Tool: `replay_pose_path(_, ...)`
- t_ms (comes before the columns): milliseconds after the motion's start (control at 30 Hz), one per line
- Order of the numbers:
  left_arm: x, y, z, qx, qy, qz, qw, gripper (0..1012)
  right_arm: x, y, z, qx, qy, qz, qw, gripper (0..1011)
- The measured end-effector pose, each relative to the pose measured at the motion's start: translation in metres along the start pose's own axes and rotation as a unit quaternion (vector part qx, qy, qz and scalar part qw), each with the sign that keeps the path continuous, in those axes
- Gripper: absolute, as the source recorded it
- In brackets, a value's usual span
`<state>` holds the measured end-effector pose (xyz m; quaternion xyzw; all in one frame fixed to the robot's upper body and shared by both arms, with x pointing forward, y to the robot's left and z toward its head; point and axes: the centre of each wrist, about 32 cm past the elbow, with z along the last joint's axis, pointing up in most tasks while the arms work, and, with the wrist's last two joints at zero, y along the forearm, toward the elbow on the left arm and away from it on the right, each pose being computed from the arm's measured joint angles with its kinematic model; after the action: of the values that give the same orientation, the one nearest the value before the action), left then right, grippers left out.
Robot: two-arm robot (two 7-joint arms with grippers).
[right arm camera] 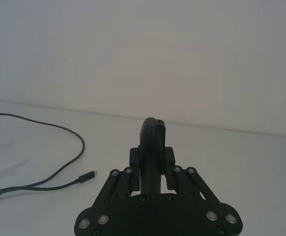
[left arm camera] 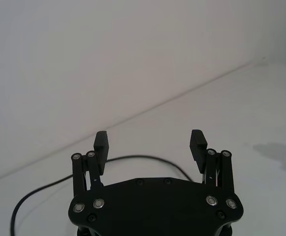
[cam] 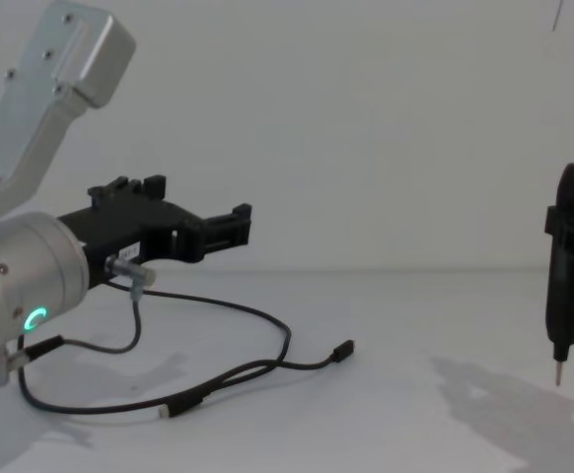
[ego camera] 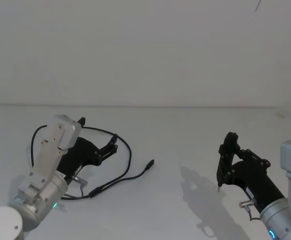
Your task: Pick up the data cable with the one hand.
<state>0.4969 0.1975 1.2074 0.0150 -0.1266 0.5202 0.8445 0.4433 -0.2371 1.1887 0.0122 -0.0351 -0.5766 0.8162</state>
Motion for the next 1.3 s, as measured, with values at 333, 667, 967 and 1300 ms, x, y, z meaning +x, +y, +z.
replay_pose_path(333, 0.0067, -0.0161, 0.0048, -0.032, 0.026, -0.042, 0.9983, 1001, 0.000, 0.000, 0.000, 0.000, 0.000, 0.000, 1.0000, 279)
replay_pose_path(667, 0.0166, -0.0358, 0.0117, -0.058, 0.058, -0.107, 0.9908, 1001, 0.000, 0.000, 0.000, 0.000, 0.000, 0.000, 1.0000, 279)
replay_pose_path(967, 0.0281, -0.0490, 0.0249, -0.063, 0.078, -0.168, 0.9806, 1001, 0.000, 0.000, 0.000, 0.000, 0.000, 0.000, 1.0000, 279)
replay_pose_path(1300, 0.0428, -0.0465, 0.0452, -0.033, 0.097, -0.226, 0.9688, 1001, 0.000, 0.000, 0.000, 0.000, 0.000, 0.000, 1.0000, 279)
